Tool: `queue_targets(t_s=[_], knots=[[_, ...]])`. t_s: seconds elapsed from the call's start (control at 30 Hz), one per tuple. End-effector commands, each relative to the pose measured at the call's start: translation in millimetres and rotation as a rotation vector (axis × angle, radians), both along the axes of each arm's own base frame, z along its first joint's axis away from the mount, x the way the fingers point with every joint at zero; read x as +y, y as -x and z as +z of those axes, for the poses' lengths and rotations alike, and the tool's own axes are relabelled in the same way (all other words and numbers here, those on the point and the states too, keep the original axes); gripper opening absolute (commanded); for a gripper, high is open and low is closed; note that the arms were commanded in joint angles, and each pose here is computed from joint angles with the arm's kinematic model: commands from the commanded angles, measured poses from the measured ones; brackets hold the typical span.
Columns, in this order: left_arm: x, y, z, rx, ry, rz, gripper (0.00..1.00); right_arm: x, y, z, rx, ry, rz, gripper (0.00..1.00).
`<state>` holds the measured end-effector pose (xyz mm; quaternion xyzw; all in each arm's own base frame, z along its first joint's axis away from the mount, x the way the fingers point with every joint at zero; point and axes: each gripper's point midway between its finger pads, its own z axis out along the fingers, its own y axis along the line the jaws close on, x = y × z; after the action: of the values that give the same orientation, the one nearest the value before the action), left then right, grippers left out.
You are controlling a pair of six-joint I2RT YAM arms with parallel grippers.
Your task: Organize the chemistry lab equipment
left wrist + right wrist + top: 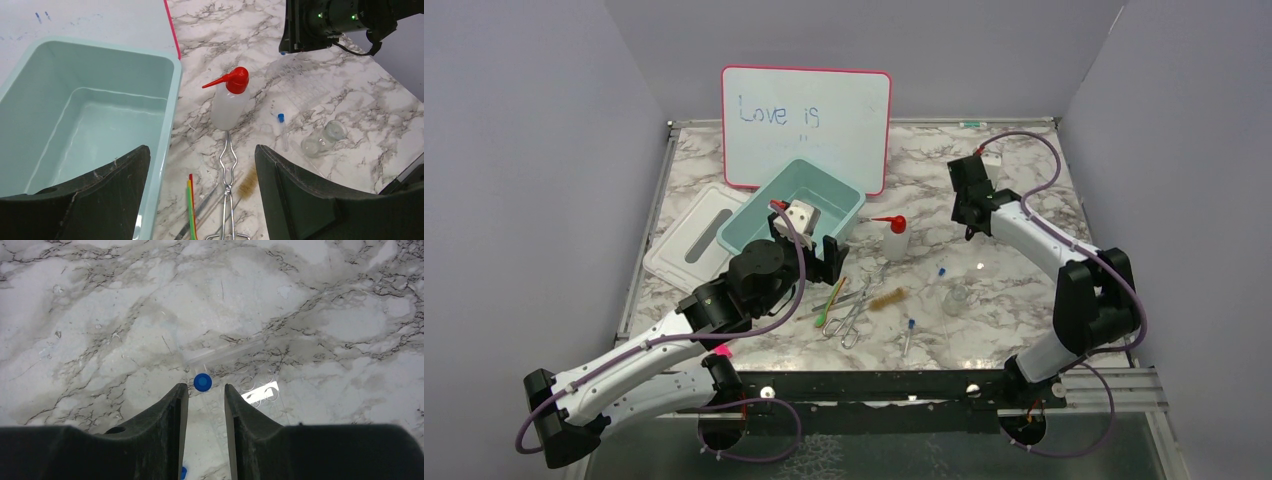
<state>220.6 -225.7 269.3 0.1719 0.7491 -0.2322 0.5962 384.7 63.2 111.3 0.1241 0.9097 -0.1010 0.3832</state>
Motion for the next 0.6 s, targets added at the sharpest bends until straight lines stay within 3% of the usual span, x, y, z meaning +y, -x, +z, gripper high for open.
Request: queue_targets(t_s=[0.0, 0.57], knots=[[4, -1, -2, -0.001, -0.008, 0.016, 0.79, -7, -6, -6, -0.025, 0.022, -0.037, 0.37], [3, -1, -4, 0.003, -0.016, 0.016, 0.79, -16, -12, -16, -0.049, 0.028, -0.119, 0.37]])
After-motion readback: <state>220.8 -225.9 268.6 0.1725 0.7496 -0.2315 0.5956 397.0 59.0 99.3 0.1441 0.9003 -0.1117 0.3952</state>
